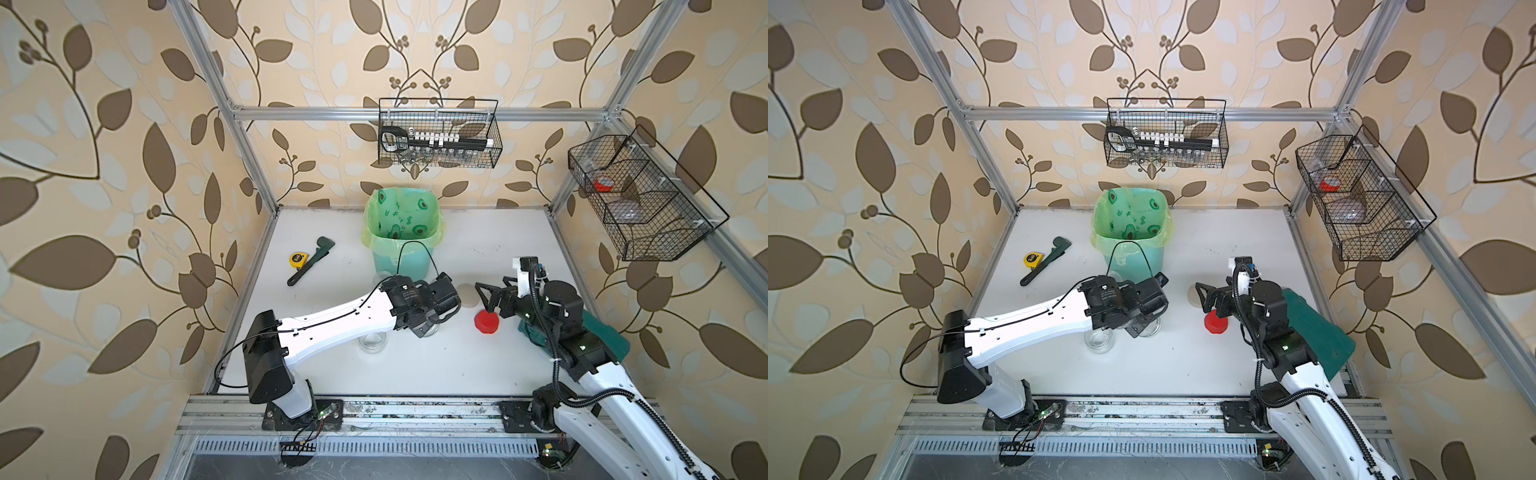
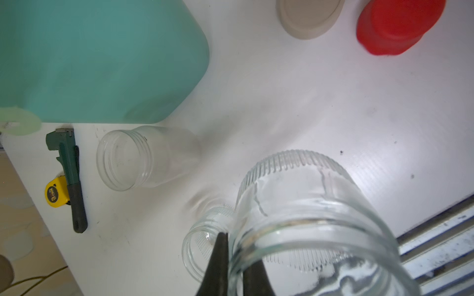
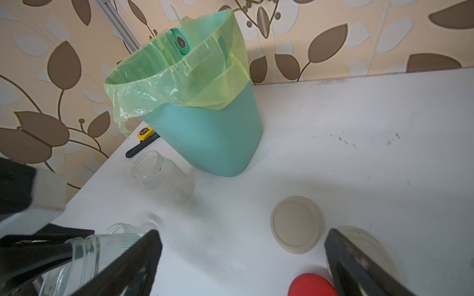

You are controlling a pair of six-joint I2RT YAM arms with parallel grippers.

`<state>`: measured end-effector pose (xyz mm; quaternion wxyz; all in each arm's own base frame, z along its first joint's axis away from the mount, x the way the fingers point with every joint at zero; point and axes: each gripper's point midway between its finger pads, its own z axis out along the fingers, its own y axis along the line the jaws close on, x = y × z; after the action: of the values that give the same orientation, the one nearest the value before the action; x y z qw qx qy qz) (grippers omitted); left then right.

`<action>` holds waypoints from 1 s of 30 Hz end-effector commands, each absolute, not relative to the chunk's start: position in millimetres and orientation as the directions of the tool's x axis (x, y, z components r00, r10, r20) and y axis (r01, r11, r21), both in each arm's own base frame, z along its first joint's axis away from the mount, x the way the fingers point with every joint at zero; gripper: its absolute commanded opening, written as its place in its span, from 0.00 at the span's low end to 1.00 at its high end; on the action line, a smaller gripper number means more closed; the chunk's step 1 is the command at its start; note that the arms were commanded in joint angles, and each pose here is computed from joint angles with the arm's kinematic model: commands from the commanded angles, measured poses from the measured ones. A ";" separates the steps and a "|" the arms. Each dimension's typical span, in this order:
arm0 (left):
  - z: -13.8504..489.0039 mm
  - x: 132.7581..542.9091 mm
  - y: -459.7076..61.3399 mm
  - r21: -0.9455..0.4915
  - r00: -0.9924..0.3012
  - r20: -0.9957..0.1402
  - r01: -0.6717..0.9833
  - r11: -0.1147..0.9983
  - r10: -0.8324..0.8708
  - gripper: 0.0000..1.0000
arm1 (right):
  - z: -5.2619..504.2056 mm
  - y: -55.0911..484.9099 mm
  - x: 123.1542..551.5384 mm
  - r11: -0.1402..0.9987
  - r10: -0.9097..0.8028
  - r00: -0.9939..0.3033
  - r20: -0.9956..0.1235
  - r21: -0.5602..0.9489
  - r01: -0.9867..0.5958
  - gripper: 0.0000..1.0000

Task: Empty moldy peanuts from jars
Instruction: Place the jar at the center of the board.

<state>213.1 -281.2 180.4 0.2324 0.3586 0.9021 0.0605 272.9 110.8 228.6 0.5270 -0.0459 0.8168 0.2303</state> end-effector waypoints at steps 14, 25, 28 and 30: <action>149.3 218.4 -268.7 0.409 -0.553 -0.209 0.700 0.586 0.806 0.00 | 220.7 113.9 274.9 0.889 0.144 -0.461 -0.876 0.319 -0.329 0.99; 110.4 236.4 -273.4 0.331 -0.541 -0.197 0.748 0.574 0.818 0.00 | 220.0 115.1 275.4 0.887 0.141 -0.462 -0.875 0.320 -0.334 0.99; 98.9 240.9 -273.2 0.318 -0.537 -0.176 0.762 0.564 0.825 0.00 | 218.4 115.5 275.4 0.886 0.139 -0.467 -0.873 0.321 -0.334 0.99; 90.4 245.9 -266.7 0.324 -0.548 -0.152 0.759 0.565 0.823 0.00 | 218.2 115.9 275.5 0.886 0.139 -0.468 -0.873 0.321 -0.335 1.00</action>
<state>241.4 -265.6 95.3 0.1473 0.4418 0.8771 0.1173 276.2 112.9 218.7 0.5124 -0.0492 0.8266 0.2275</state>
